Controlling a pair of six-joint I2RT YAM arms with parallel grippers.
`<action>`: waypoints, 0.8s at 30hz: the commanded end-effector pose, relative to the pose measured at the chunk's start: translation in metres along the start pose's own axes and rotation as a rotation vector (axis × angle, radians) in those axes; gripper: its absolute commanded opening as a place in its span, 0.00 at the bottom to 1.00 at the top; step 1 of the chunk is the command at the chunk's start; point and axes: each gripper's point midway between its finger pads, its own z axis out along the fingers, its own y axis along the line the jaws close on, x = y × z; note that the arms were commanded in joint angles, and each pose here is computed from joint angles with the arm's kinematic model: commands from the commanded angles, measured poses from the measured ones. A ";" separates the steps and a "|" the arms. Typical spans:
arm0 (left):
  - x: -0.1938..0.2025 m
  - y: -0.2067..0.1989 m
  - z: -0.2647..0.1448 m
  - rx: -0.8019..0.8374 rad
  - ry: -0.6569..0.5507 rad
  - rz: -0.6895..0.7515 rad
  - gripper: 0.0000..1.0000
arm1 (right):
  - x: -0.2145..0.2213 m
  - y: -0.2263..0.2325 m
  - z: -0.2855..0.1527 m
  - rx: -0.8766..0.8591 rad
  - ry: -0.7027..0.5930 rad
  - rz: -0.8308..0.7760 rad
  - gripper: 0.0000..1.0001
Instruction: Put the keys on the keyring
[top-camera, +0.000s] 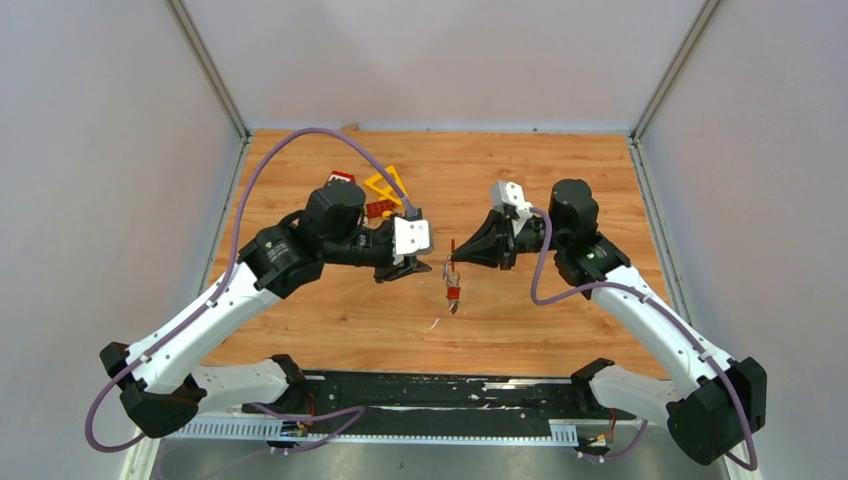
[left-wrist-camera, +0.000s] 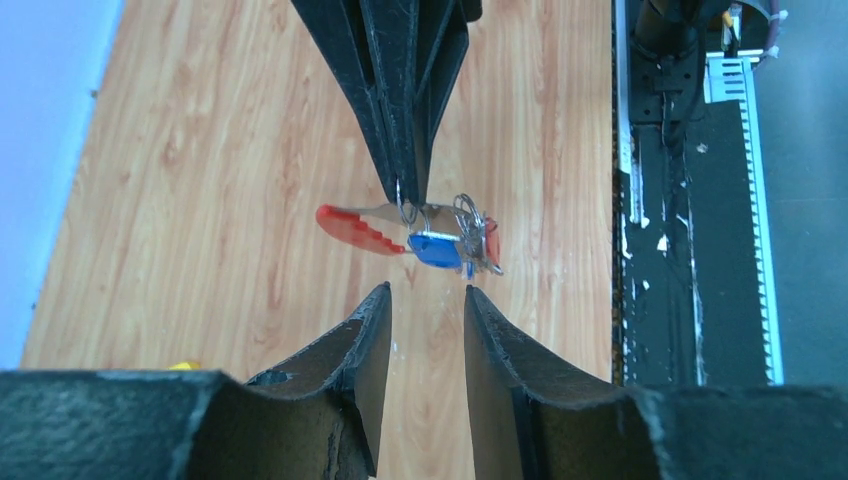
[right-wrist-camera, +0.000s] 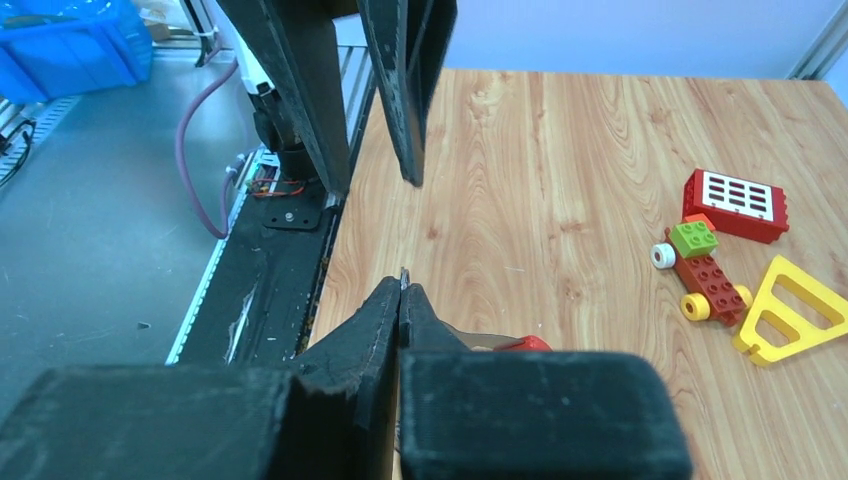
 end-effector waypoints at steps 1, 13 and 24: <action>-0.028 0.008 0.007 -0.013 -0.156 0.126 0.40 | -0.042 0.009 -0.001 -0.070 -0.078 -0.072 0.00; -0.031 0.000 0.027 0.044 -0.269 0.126 0.35 | -0.046 0.012 0.001 -0.101 -0.100 -0.036 0.00; -0.027 0.000 0.029 0.042 -0.269 0.111 0.19 | -0.042 0.011 0.001 -0.099 -0.097 -0.033 0.00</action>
